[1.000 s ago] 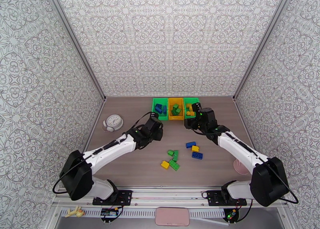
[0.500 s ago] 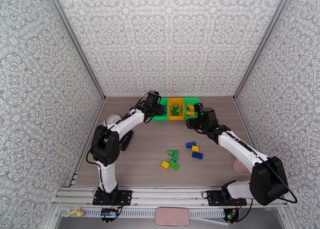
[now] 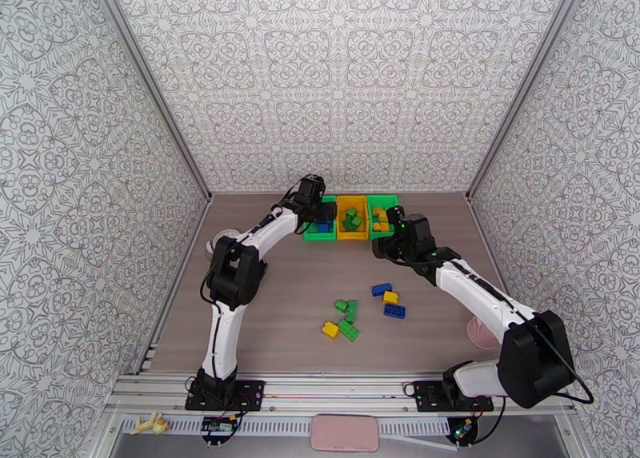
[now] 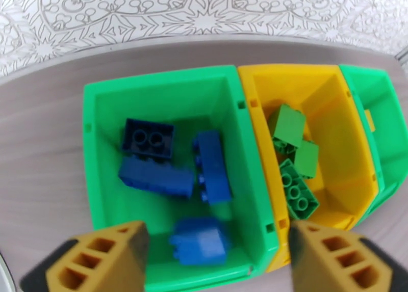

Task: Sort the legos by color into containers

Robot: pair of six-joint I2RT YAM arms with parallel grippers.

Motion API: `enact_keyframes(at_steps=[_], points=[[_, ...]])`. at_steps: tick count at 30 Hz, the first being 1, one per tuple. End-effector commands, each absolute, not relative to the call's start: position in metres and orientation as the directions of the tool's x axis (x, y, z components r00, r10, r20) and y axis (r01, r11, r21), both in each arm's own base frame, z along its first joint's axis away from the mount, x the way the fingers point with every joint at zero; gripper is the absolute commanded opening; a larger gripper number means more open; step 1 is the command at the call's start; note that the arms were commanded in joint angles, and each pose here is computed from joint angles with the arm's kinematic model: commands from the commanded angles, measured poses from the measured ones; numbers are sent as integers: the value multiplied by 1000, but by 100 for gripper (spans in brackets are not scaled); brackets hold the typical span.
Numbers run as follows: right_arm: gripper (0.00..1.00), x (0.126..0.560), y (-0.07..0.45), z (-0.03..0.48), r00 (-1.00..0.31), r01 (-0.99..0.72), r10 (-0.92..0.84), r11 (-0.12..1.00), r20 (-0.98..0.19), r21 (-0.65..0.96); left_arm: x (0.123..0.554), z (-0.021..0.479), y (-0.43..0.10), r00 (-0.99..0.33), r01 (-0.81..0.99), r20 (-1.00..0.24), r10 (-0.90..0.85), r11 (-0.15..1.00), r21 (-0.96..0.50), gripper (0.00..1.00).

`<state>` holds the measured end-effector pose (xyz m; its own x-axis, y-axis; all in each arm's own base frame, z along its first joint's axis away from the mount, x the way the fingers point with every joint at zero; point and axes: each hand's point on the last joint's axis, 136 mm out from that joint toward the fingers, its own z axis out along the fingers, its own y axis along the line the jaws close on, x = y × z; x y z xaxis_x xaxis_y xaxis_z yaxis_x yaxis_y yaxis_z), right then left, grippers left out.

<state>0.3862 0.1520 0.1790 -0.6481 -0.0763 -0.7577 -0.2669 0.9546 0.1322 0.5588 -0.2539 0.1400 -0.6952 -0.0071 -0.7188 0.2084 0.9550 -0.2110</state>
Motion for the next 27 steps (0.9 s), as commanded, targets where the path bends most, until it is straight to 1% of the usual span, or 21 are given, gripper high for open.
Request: enact_keyframes(at_steps=[1,5,8,14,18,23,27], points=[[76,385,147,182,-667,-260,-94,959,-739,112,553,179,-253,-605,253,-796,21,953,-167,92],[76,378,149,174,-708,-254,-83,956,-701,144,525,204,-246,-535,265,-845,19,953,-146,97],[77,370,157,166,-730,-289,-98,941,-677,175,497,211,-241,-502,289,-864,27,947,-138,100],[78,353,164,143,-779,-324,-164,932,-605,164,432,213,-246,-484,467,-871,82,866,-177,100],[79,341,161,121,-826,-323,-213,938,-522,127,384,215,-249,-462,551,-881,103,811,-194,100],[82,327,161,92,-880,-319,-254,942,-401,105,330,215,-255,-336,650,-927,167,753,-100,100],[88,320,161,73,-914,-305,-273,950,-301,66,295,210,-255,-296,699,-938,182,710,-83,100]])
